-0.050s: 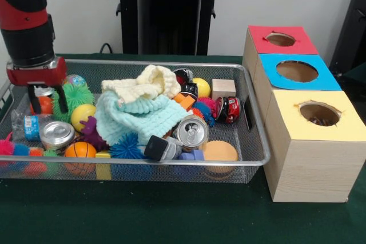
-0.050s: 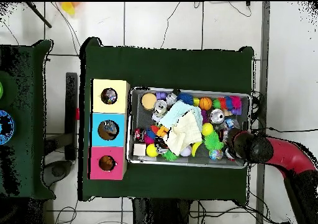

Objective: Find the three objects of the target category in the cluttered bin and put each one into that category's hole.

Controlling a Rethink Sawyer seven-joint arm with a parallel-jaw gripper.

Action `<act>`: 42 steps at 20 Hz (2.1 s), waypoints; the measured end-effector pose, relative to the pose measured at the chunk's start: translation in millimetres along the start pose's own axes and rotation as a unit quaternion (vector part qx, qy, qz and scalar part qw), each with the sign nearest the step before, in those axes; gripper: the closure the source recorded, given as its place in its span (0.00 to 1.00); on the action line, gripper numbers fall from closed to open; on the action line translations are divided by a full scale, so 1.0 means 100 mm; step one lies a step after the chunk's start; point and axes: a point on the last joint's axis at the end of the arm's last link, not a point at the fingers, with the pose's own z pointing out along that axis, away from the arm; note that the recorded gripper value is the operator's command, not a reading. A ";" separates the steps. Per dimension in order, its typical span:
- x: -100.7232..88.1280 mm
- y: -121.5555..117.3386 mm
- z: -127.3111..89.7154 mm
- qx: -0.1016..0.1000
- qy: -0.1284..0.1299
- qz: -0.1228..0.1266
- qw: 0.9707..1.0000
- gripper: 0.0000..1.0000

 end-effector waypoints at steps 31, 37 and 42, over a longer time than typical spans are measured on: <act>-0.13 -0.03 0.06 0.013 -0.009 -0.011 1.000 0.00; -0.13 -0.04 0.06 0.014 -0.010 -0.011 1.000 0.00; -0.22 -0.07 0.07 0.019 -0.016 -0.011 1.000 0.00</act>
